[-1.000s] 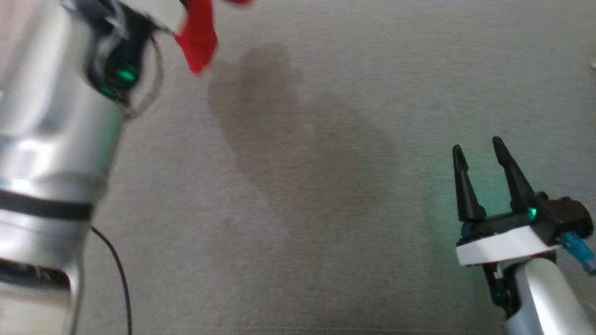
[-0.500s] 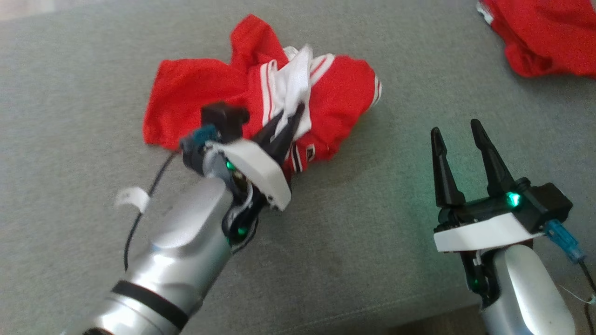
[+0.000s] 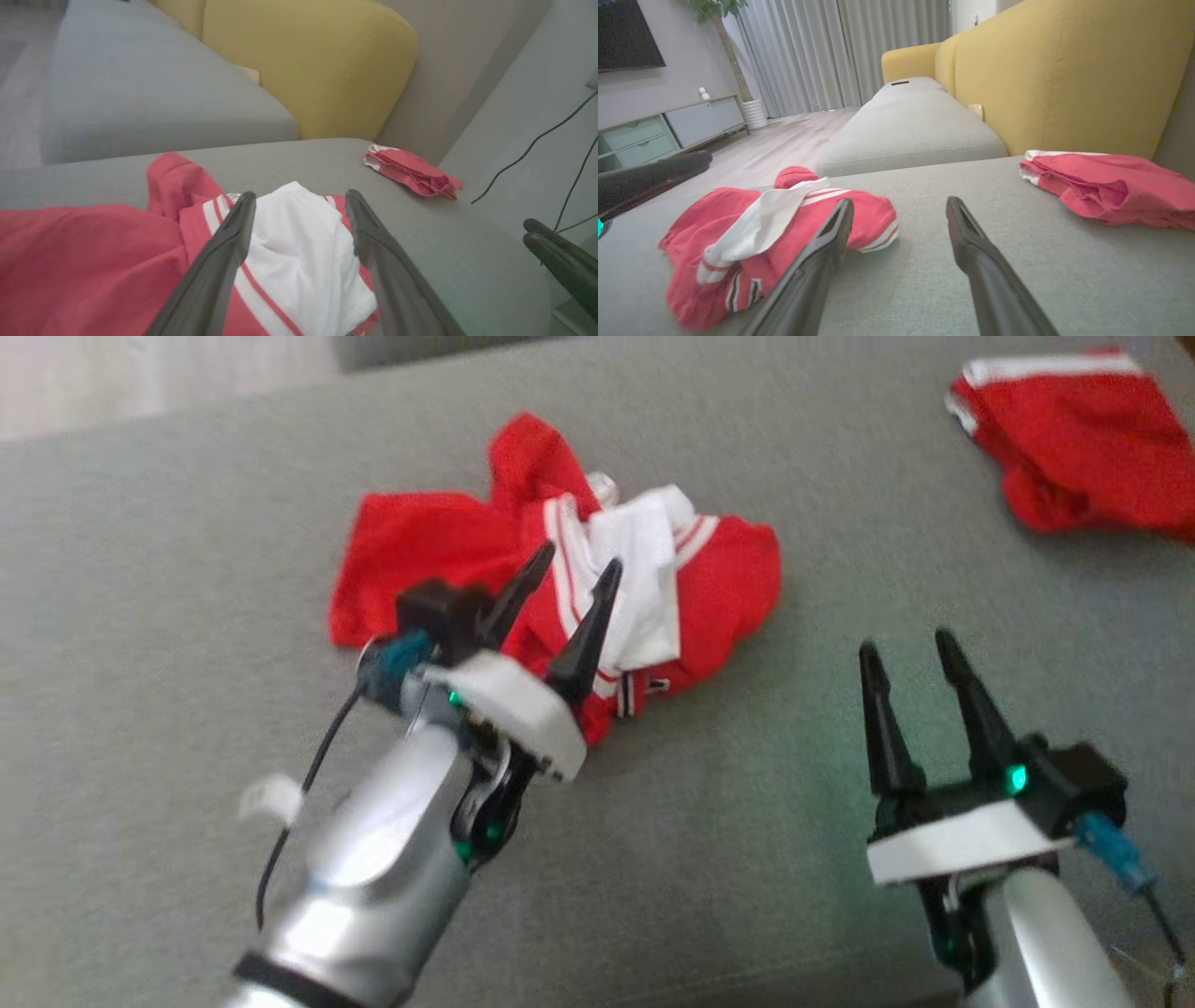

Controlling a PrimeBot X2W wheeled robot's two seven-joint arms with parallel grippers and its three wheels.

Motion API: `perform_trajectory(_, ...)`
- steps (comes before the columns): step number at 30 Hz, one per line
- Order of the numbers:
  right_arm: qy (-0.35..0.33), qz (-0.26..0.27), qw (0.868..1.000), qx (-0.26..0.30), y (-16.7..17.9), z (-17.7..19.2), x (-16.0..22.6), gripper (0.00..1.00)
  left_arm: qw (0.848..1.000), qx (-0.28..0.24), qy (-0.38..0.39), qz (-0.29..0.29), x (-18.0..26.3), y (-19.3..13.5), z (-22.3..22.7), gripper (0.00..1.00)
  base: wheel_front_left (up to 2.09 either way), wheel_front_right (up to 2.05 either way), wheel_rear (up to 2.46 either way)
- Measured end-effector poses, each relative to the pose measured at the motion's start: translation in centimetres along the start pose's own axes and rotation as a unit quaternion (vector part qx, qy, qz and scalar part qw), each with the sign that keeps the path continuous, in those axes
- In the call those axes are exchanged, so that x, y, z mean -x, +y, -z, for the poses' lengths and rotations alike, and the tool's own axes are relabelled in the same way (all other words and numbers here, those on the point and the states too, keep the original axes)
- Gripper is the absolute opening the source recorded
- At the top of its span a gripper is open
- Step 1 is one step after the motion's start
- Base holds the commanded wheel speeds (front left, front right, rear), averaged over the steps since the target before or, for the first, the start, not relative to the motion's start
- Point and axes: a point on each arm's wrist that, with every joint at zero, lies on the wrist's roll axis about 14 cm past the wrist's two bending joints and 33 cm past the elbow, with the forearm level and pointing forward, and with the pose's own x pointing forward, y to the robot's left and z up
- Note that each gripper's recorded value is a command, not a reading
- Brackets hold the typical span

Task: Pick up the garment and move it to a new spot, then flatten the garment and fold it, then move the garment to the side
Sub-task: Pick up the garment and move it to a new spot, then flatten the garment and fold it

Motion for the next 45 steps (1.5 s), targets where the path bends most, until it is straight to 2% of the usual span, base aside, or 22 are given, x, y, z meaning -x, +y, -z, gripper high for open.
perform_trajectory(5, 0.008, -0.023, 1.0, -0.014, 2.0, 0.6, 1.6, 1.0, 0.992, -0.025, -0.042, -0.115, 6.0, 4.2, -2.1, 1.0, 0.0, 0.0, 0.0)
perform_trajectory(10, 0.001, -0.051, 0.999, -0.019, 4.1, 0.1, 2.0, 1.0, 0.966, -0.052, -0.085, -0.238, 14.4, 8.6, -3.9, 1.0, 0.0, 0.0, 0.0)
perform_trajectory(16, 0.003, -0.085, 0.996, -0.015, 6.3, 0.1, 2.4, 1.0, 0.935, -0.086, -0.096, -0.331, 22.9, 10.2, -3.5, 1.0, 0.0, 0.0, 0.0)
perform_trajectory(18, 0.003, -0.092, 0.996, -0.013, 6.7, 0.1, 2.6, 1.0, 0.93, -0.101, -0.092, -0.341, 24.6, 9.9, -3.2, 1.0, 0.0, 0.0, 0.0)
perform_trajectory(22, 0.0, -0.098, 0.995, -0.011, 7.2, 0.0, 3.2, 1.0, 0.931, -0.126, -0.086, -0.332, 26.0, 8.3, -2.7, 1.0, 0.0, 0.0, 0.0)
perform_trajectory(30, 0.0, -0.099, 0.995, -0.01, 7.2, -0.1, 4.1, 1.0, 0.931, -0.125, -0.088, -0.332, 26.8, 7.2, -2.2, 1.0, 0.0, 0.0, 0.0)
perform_trajectory(45, -0.002, -0.107, 0.994, -0.01, 7.7, -0.2, 4.4, 1.0, 0.931, -0.127, -0.087, -0.331, 26.9, 7.1, -2.0, 1.0, 0.0, 0.0, 0.0)
